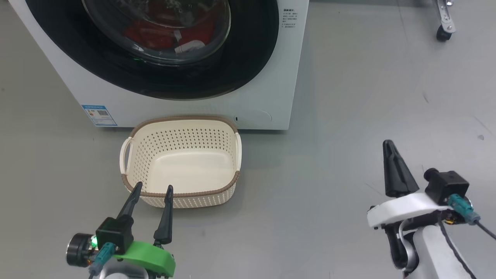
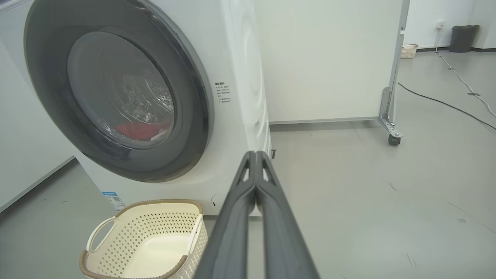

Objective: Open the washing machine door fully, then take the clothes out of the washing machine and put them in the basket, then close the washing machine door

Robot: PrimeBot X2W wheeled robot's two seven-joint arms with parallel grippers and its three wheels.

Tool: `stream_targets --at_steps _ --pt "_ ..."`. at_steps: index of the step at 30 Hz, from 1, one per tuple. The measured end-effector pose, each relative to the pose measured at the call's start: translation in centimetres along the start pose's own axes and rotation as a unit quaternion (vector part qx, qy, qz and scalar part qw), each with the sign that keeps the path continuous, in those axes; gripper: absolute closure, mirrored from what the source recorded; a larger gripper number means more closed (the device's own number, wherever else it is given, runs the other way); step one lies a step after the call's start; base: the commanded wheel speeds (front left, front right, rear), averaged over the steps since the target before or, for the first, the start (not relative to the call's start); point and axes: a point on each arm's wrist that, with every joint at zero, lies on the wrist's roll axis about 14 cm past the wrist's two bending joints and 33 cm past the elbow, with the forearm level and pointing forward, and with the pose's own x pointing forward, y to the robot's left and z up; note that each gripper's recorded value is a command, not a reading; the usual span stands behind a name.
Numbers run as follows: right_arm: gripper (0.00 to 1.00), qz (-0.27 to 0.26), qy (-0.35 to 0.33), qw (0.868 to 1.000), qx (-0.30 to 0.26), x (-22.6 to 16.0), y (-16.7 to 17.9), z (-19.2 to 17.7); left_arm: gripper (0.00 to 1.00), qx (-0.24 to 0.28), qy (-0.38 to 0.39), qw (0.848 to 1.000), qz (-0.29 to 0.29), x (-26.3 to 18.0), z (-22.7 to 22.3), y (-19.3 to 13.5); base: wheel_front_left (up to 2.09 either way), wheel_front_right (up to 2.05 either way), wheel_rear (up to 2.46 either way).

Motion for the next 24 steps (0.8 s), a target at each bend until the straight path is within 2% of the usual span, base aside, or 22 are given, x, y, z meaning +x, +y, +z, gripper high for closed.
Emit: stream_targets --at_steps 10,17,19,22,24 --pt "1.00 0.003 -0.033 0.995 0.096 5.3 -0.6 2.2 0.00 -0.003 0.006 1.000 0.003 2.5 -0.6 0.6 0.00 0.00 0.00" --pt "1.00 0.006 -0.032 0.982 0.184 10.1 -1.1 3.1 0.00 -0.022 0.016 0.999 0.016 4.0 -1.6 1.7 0.00 0.00 0.00" --pt "1.00 0.016 -0.037 0.976 0.216 11.8 -0.7 3.9 0.00 -0.022 0.015 0.999 0.018 4.6 -1.7 2.0 0.00 0.00 0.00" --pt "1.00 0.041 -0.041 0.957 0.285 15.1 -0.2 5.3 0.00 -0.023 0.016 0.999 0.021 5.8 -2.0 2.5 0.00 0.00 0.00" --pt "1.00 0.054 -0.038 0.951 0.302 16.6 0.3 5.7 0.00 -0.023 0.019 0.999 0.023 6.3 -2.4 2.8 0.00 0.00 0.00"
